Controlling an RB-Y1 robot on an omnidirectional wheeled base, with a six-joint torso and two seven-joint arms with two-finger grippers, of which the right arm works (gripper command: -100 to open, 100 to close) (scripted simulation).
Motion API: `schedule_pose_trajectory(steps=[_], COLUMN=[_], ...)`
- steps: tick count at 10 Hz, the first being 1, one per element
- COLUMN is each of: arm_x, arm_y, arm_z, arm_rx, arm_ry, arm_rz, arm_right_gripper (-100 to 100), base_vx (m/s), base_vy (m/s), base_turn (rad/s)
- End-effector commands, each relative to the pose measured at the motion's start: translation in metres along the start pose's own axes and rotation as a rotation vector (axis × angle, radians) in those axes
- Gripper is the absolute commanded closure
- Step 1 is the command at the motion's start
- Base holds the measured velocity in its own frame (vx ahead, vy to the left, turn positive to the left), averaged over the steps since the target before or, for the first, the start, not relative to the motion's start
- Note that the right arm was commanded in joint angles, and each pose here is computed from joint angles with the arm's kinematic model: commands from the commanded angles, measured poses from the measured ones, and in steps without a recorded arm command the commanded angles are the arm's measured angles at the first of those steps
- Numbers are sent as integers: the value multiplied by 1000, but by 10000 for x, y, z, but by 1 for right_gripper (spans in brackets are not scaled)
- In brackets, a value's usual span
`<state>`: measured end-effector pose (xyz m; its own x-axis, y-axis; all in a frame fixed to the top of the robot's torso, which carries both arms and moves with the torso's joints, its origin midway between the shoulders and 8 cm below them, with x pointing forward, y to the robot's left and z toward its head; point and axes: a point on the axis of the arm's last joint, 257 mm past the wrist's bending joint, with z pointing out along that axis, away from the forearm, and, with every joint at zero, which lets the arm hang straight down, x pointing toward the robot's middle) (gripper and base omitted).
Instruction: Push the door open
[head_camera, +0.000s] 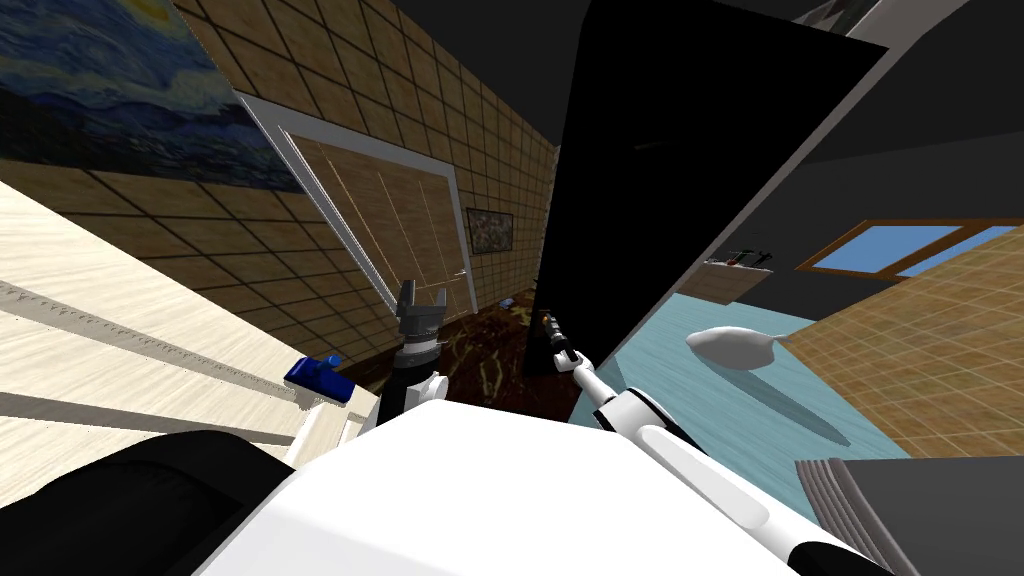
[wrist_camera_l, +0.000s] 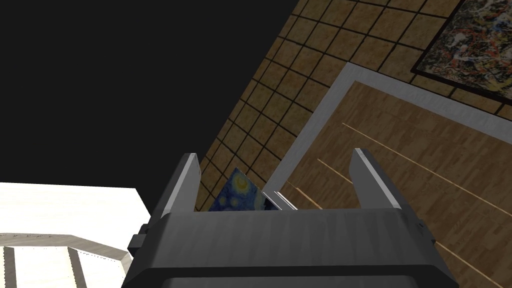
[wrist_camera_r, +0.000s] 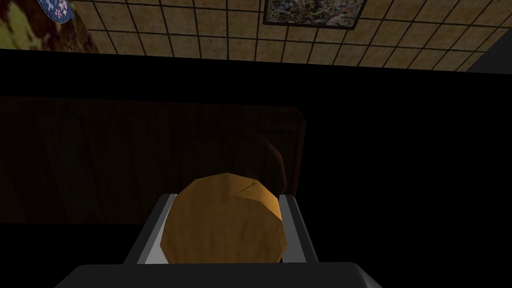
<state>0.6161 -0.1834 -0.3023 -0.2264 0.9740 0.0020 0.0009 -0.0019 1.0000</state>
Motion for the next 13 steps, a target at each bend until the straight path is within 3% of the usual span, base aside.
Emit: schedule_pose_trajectory(steps=[1,5,8,11,13], arm_x=[-226,-269,-538,-538,-716], arm_y=[54,55,61,61,64], arm_z=[0,-5,-42,-42,-74], arm_rx=[-8,-8,-7,-7,-6], arm_ry=[-37,-46,-104,-104,-142], arm_rz=[-5,-5,-6,-6,-6], arm_right_gripper=[100,100,100,100,100], base_vx=[134,78,128,60,122], base_vy=[106,60,133,41,105], base_turn=[-47,-19,-67,-8,-68])
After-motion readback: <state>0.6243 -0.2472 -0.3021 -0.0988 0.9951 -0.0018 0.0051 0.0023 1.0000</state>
